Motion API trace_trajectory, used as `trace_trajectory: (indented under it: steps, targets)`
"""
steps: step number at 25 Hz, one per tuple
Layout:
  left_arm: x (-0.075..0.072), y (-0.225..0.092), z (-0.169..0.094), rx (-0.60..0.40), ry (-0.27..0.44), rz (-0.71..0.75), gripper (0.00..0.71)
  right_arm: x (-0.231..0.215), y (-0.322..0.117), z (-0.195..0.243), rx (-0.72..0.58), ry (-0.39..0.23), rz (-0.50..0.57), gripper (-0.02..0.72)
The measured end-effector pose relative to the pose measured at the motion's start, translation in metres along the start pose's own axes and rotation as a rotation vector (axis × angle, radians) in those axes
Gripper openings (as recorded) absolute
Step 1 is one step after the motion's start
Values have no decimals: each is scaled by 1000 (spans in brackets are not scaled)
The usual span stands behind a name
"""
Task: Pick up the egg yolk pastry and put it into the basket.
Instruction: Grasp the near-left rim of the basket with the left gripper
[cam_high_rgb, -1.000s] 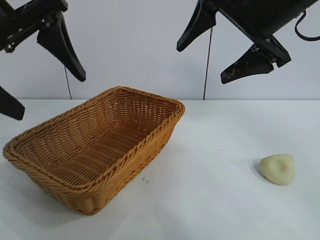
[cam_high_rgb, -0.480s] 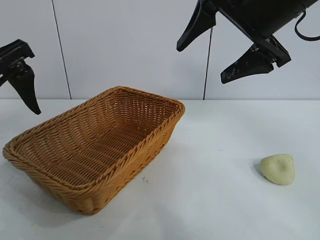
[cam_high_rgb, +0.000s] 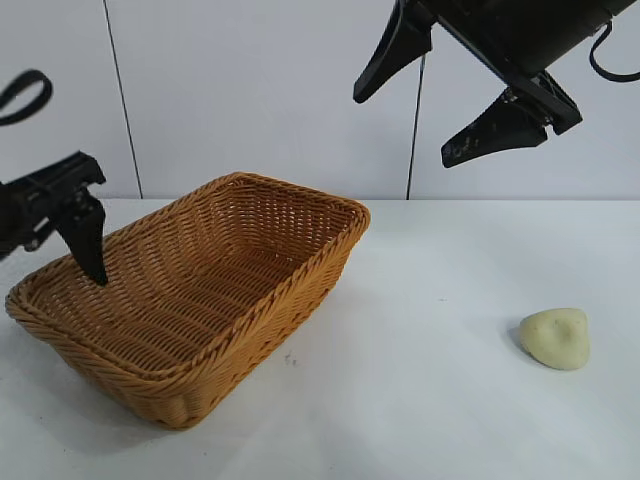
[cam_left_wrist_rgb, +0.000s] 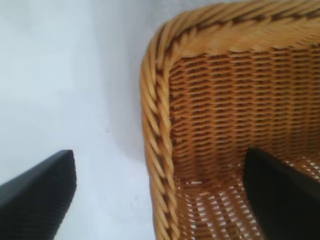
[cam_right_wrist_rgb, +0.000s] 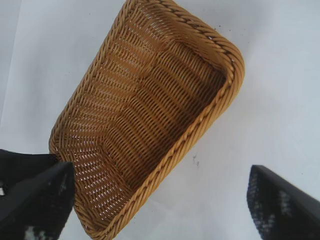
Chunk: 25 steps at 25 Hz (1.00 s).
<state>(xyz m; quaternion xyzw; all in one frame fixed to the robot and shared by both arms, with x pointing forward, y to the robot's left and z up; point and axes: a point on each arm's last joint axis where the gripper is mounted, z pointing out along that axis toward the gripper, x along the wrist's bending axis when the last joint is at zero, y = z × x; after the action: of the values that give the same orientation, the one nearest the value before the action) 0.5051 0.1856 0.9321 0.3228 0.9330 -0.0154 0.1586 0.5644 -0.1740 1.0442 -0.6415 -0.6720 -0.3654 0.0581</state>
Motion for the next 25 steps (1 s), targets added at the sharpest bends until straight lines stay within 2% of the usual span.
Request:
trace_trajectory:
  steps: [4, 6, 10, 11, 13, 16, 17, 18, 21, 25]
  targets:
    - [1, -1, 32, 14, 32, -16, 647, 0, 0, 0, 0, 0, 0, 666]
    - [4, -2, 37, 21, 45, -25, 647, 0, 0, 0, 0, 0, 0, 666]
    - [2, -1, 37, 16, 19, -32, 638, 0, 0, 0, 0, 0, 0, 666]
    - [2, -1, 37, 15, 17, -33, 612, 0, 0, 0, 0, 0, 0, 666]
    - [2, -1, 37, 16, 16, -34, 503, 0, 0, 0, 0, 0, 0, 666]
    - [2, -2, 37, 18, 23, -35, 211, 0, 0, 0, 0, 0, 0, 666]
    - [3, -2, 37, 19, 25, -32, 139, 0, 0, 0, 0, 0, 0, 666]
    - [2, -2, 37, 21, 24, -41, 101, 0, 0, 0, 0, 0, 0, 666]
    - [-2, -1, 34, 27, 18, -8, 86, 0, 0, 0, 0, 0, 0, 666]
    - [-16, 13, 23, 45, -1, 135, 85, 0, 0, 0, 1, 0, 0, 666]
